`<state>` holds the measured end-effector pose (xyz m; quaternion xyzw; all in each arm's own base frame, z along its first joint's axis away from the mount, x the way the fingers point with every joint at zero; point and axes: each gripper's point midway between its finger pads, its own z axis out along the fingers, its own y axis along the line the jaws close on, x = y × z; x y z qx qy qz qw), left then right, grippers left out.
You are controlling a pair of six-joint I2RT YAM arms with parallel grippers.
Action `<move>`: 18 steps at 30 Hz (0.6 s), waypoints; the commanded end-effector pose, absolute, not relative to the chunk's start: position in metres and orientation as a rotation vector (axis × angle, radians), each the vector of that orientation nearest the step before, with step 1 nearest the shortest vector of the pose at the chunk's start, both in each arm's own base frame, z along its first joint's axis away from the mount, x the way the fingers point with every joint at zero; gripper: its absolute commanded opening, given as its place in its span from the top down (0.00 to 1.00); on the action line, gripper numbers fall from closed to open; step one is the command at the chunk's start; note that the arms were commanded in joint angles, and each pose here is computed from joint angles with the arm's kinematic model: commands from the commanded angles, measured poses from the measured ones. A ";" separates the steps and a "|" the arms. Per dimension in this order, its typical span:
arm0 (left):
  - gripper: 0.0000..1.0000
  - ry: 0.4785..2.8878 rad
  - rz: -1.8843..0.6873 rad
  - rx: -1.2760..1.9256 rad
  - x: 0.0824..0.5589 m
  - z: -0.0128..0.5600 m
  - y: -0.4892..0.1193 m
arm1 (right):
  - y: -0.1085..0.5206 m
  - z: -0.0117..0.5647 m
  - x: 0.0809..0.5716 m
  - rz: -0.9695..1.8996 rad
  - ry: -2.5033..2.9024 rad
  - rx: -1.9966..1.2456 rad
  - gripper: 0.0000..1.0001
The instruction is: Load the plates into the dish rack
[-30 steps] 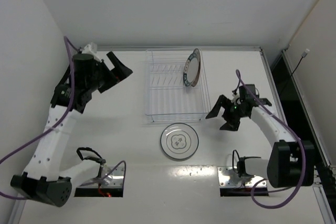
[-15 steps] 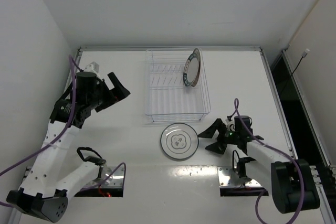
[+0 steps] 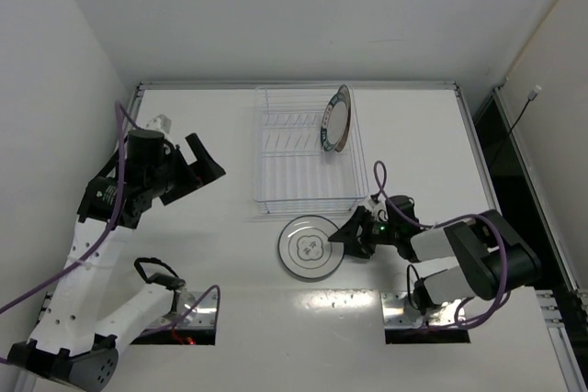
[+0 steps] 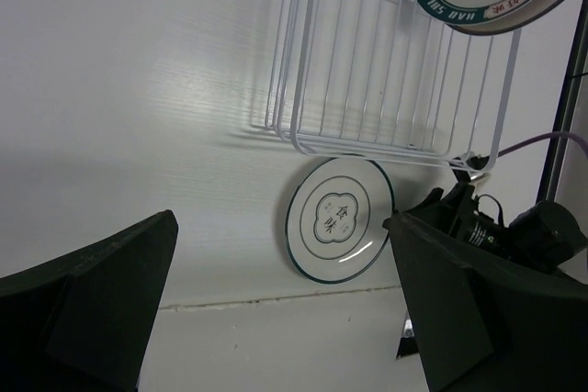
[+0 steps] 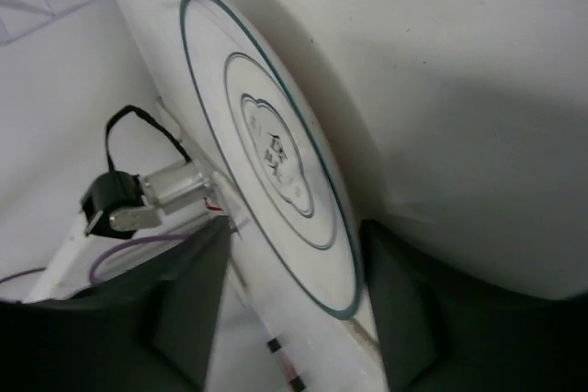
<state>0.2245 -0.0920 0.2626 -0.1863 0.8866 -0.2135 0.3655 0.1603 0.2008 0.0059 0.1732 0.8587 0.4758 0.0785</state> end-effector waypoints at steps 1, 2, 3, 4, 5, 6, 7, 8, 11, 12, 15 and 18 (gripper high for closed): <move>0.00 2.233 -0.563 -0.462 0.218 0.285 -0.091 | 0.164 -0.058 0.124 1.007 2.767 0.625 0.49; 0.00 2.225 -0.552 -0.468 0.217 0.288 -0.089 | 0.164 -0.060 0.117 0.995 2.799 0.622 0.54; 0.00 2.215 -0.556 -0.465 0.218 0.292 -0.089 | 0.163 -0.061 0.115 0.978 2.808 0.613 0.65; 0.00 2.215 -0.556 -0.465 0.218 0.292 -0.089 | 0.162 -0.063 0.112 0.967 2.823 0.604 0.71; 0.00 2.212 -0.546 -0.470 0.218 0.292 -0.087 | 0.163 -0.063 0.111 0.961 2.837 0.576 0.76; 0.00 2.212 -0.546 -0.470 0.218 0.292 -0.087 | 0.162 -0.062 0.106 0.963 2.857 0.567 0.80; 0.00 2.212 -0.546 -0.470 0.218 0.292 -0.087 | 0.164 -0.059 0.099 0.991 2.876 0.505 0.92; 0.00 2.211 -0.552 -0.482 0.218 0.292 -0.088 | 0.164 -0.057 0.100 0.983 2.884 0.483 0.98; 0.00 2.212 -0.551 -0.482 0.220 0.290 -0.088 | 0.160 -0.038 0.093 0.901 2.953 0.311 1.00; 0.00 2.218 -0.538 -0.489 0.220 0.286 -0.087 | 0.164 -0.021 0.111 0.874 2.899 0.234 1.00; 0.00 2.202 -0.512 -0.502 0.227 0.287 -0.083 | 0.166 0.028 0.117 0.853 2.853 0.121 1.00; 0.00 2.186 -0.505 -0.504 0.234 0.286 -0.083 | 0.163 0.077 0.112 0.799 2.832 0.038 1.00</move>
